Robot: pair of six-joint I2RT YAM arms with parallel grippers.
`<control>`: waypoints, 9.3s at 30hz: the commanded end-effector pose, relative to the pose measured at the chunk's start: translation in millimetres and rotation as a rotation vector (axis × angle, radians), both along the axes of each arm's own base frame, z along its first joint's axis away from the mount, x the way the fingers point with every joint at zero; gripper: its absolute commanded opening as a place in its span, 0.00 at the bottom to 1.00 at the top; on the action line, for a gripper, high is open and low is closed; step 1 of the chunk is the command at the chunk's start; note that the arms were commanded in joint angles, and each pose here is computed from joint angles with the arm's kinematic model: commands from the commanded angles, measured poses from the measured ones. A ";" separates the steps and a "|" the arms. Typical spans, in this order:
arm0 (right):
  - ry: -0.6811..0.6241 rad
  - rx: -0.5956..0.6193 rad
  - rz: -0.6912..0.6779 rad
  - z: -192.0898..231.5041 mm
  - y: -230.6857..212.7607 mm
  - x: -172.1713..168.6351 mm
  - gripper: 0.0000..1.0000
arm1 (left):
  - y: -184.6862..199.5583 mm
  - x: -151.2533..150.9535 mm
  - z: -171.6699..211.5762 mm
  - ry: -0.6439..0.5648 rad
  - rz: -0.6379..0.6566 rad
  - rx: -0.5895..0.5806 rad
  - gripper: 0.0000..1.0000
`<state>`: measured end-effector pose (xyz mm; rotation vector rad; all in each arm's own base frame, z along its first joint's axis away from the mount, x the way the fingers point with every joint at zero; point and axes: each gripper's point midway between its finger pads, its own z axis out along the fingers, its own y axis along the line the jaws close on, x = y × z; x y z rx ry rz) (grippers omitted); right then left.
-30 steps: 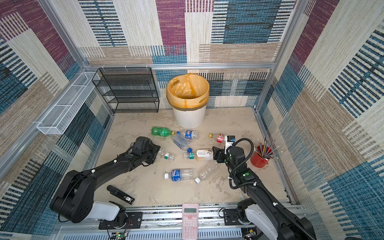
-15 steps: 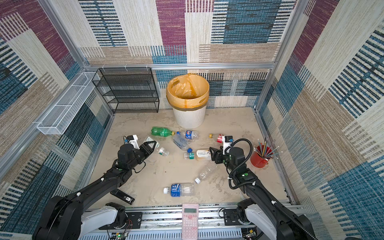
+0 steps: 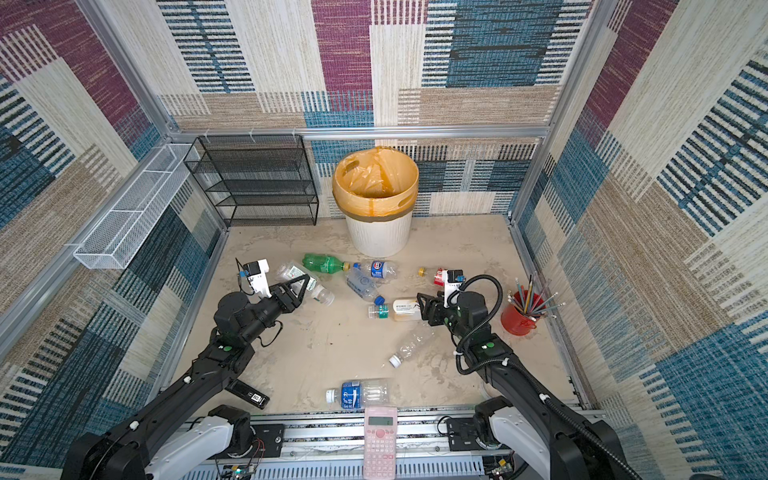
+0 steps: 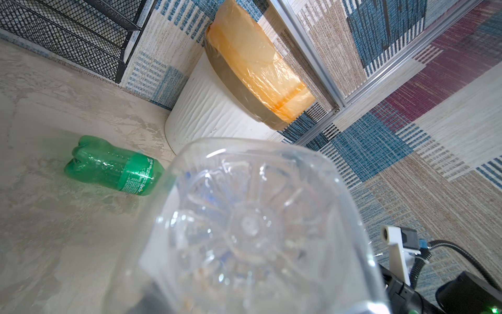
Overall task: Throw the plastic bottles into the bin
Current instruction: 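Lift the clear water bottle with the left gripper and raise it upright, then swing the left gripper over the bin and open it to drop the bottle, then draw the left gripper back while the right gripper moves toward a clear bottle, then lower the right gripper onto the clear unlabeled bottle and close it, then lift the clear bottle with the right gripper and carry it over the bin, then open the right gripper over the bin and lower it back toward the bottles, then reach the left gripper to the blue-label clear bottle nearest the robot and close it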
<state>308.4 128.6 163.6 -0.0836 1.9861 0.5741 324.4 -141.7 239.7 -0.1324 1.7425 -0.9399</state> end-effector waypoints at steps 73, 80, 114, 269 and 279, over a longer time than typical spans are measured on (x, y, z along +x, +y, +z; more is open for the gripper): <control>-0.150 0.061 -0.096 58.2 -17.5 -4.3 1.00 | -47.4 20.6 218.6 -0.699 -0.089 0.238 0.93; -0.010 -0.039 -0.179 42.0 -31.8 4.7 0.95 | -30.0 12.5 92.1 -0.366 -0.073 0.271 0.86; 0.816 0.302 -0.256 -68.9 0.8 -89.5 0.84 | 19.3 -33.1 -37.3 0.059 0.073 0.258 0.77; 0.327 0.220 -0.101 -49.2 9.0 -43.9 0.81 | -39.0 -60.3 -26.8 0.213 -0.373 0.616 0.67; 0.299 0.216 -0.142 -58.7 -2.9 -51.4 0.81 | -66.0 -92.1 -49.7 0.232 -0.683 0.997 0.76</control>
